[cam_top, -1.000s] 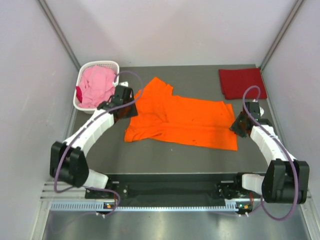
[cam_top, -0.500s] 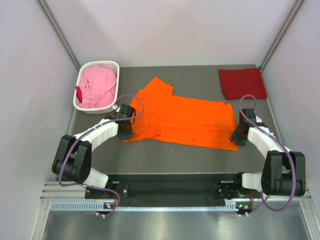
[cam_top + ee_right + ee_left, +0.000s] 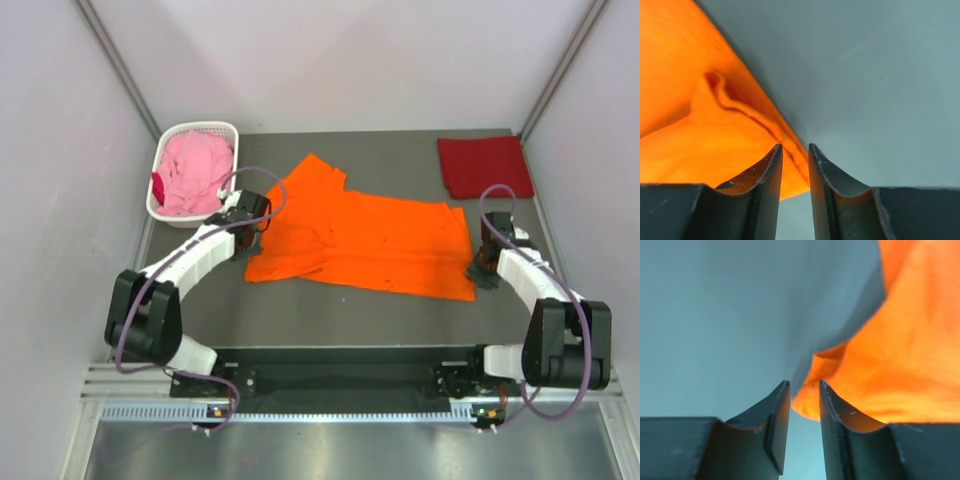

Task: Fold and stack the t-shirts
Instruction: Fold the tshirt

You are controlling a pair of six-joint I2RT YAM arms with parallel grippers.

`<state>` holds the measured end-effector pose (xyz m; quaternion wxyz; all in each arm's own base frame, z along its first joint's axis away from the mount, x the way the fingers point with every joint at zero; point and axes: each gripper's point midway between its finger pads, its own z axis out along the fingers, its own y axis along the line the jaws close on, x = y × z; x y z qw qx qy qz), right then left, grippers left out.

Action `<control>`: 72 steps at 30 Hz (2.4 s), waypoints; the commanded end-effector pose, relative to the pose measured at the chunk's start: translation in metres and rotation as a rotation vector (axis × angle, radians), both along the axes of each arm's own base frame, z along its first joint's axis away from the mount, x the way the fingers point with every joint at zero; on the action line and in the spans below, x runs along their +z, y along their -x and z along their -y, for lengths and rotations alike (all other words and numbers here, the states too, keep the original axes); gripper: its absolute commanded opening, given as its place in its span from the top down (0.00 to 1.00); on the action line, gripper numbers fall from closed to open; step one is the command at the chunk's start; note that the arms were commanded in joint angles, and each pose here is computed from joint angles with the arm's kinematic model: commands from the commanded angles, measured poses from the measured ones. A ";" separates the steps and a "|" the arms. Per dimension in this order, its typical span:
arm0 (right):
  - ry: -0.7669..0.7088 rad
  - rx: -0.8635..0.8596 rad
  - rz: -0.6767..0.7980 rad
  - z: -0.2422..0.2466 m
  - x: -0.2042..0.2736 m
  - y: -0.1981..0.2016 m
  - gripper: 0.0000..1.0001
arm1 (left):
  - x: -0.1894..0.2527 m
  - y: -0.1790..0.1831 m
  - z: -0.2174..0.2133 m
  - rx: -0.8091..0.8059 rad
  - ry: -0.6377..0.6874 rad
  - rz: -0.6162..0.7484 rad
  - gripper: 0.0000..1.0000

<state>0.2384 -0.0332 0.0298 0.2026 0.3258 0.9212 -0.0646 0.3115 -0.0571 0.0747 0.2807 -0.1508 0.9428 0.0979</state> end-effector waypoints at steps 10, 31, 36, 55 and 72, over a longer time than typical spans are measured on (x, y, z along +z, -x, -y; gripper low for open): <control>-0.288 -0.103 0.217 -0.052 0.028 -0.014 0.71 | -0.003 0.039 0.048 -0.017 0.391 0.023 0.60; 0.050 -0.055 0.039 0.014 -0.010 -0.001 0.75 | -0.042 0.006 0.003 0.123 0.111 0.051 0.80; 0.038 -0.014 0.055 0.010 0.006 -0.005 0.74 | -0.029 0.006 -0.006 0.127 0.046 0.027 0.77; -0.266 1.121 0.575 -0.335 0.139 -0.117 0.56 | 0.018 -0.082 0.042 -0.160 0.235 0.063 0.60; -0.357 1.355 0.439 -0.424 0.048 -0.142 0.54 | -0.026 -0.103 0.056 -0.244 0.340 -0.009 0.84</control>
